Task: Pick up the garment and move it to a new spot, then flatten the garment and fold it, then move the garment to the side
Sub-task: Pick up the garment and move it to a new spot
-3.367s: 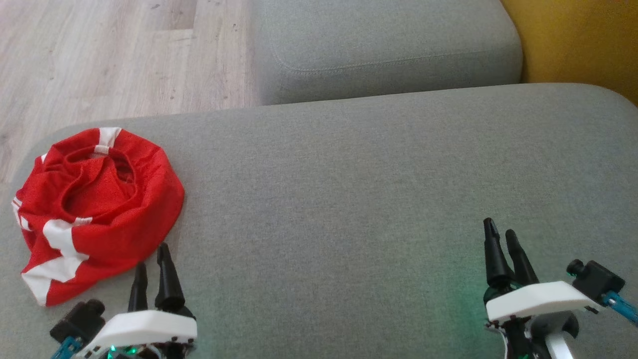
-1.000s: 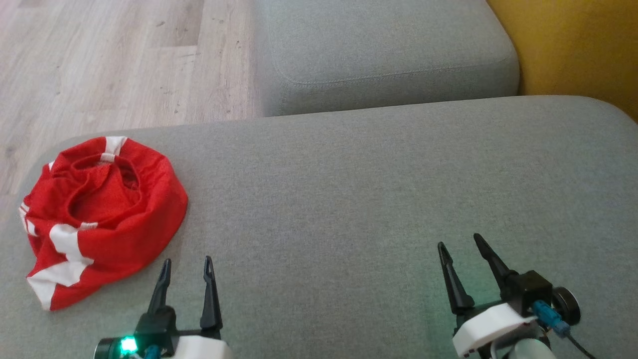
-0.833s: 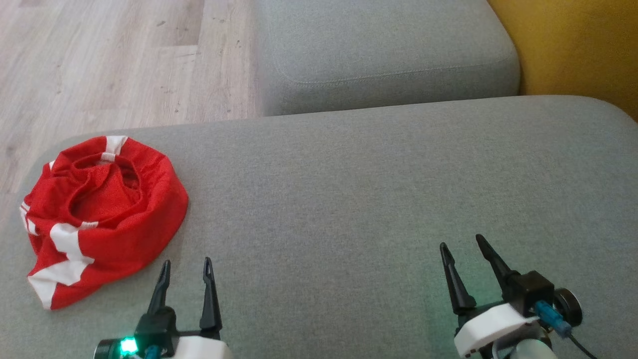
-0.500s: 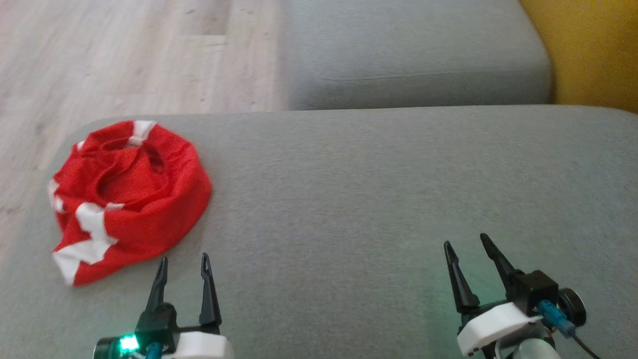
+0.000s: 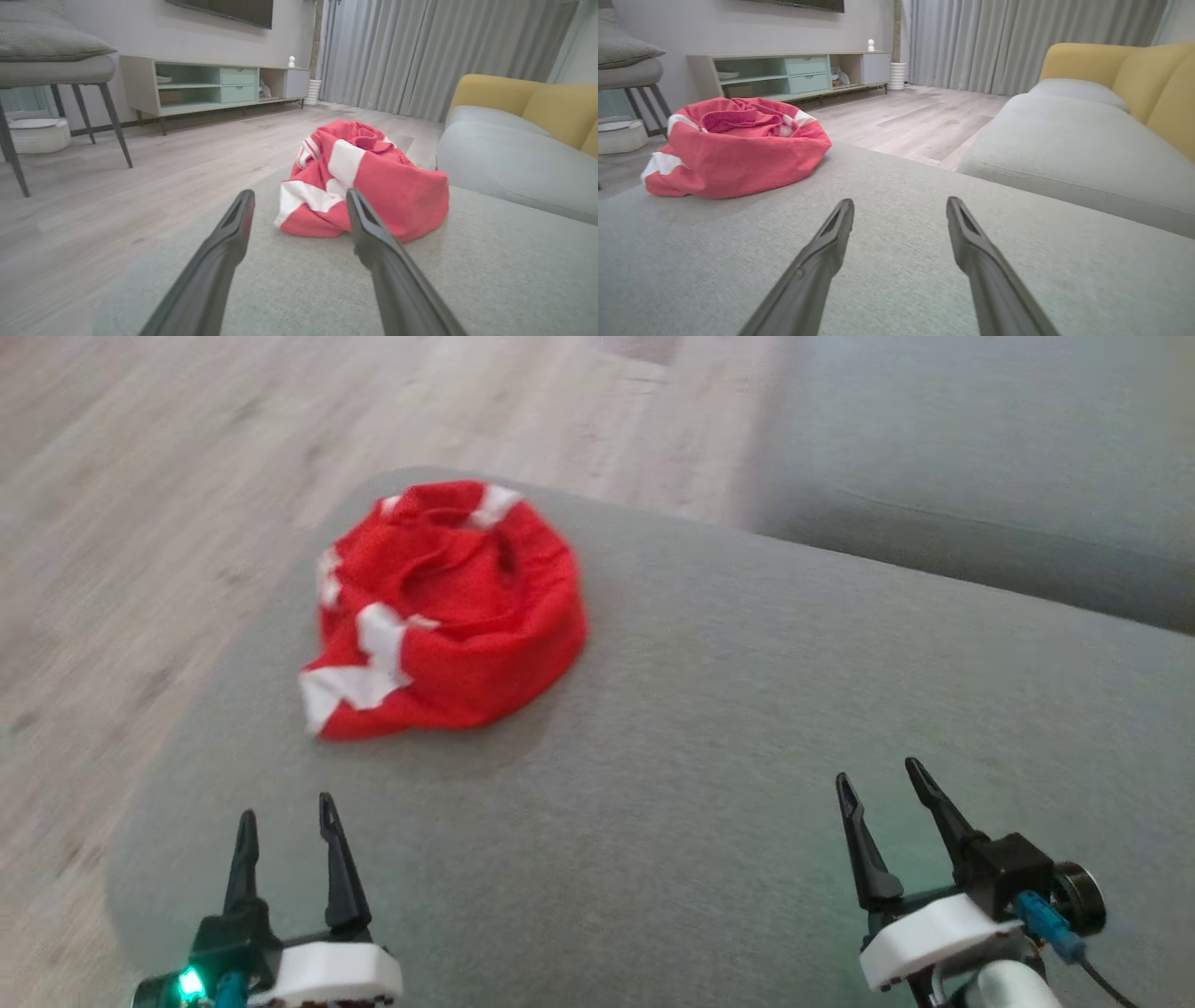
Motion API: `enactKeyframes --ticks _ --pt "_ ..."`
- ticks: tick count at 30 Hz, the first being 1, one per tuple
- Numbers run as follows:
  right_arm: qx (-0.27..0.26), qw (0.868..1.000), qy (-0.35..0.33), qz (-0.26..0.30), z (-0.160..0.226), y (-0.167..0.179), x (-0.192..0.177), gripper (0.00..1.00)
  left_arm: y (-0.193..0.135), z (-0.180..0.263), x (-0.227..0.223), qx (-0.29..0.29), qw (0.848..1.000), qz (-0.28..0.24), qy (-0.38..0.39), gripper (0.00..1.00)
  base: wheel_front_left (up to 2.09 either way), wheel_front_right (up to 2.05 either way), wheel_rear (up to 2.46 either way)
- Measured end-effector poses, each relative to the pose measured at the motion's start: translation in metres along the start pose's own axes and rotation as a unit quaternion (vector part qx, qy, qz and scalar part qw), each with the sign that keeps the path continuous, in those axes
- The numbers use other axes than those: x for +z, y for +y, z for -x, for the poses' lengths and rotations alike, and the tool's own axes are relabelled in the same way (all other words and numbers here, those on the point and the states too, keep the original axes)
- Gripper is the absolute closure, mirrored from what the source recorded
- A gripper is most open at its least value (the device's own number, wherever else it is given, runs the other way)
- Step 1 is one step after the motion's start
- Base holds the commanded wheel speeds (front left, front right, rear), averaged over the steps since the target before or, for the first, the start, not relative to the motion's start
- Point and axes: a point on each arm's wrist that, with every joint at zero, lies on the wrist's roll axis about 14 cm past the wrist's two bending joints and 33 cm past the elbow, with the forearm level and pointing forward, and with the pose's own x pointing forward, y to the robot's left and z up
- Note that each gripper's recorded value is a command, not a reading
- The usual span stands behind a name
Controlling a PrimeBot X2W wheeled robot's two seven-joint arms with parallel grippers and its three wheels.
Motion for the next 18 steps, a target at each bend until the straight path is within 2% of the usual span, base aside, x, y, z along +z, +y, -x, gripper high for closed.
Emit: enactKeyframes --ticks 4,7,10,14,18 --pt "0.040 0.999 0.001 0.003 -0.016 0.022 0.000 0.00 0.031 0.012 0.000 0.046 0.999 -0.007 -0.001 0.00 0.00 0.00 0.00" --pt "0.059 0.998 0.005 0.006 -0.025 0.032 -0.004 0.00 0.040 0.015 0.002 0.055 0.998 -0.034 -0.003 0.00 0.00 0.00 0.00" --pt "0.067 0.998 0.011 0.011 -0.032 0.034 -0.010 0.00 0.039 0.009 0.011 0.047 0.997 -0.051 -0.014 0.00 0.00 0.00 0.00" --pt "0.060 0.998 0.023 0.028 -0.038 0.023 -0.022 0.00 0.028 -0.024 0.045 0.015 0.995 -0.077 -0.058 0.00 0.00 0.00 0.00" --pt "0.057 0.997 0.031 0.049 -0.052 0.007 -0.035 0.00 0.004 -0.078 0.092 -0.038 0.987 -0.112 -0.112 0.00 0.00 0.00 0.00"
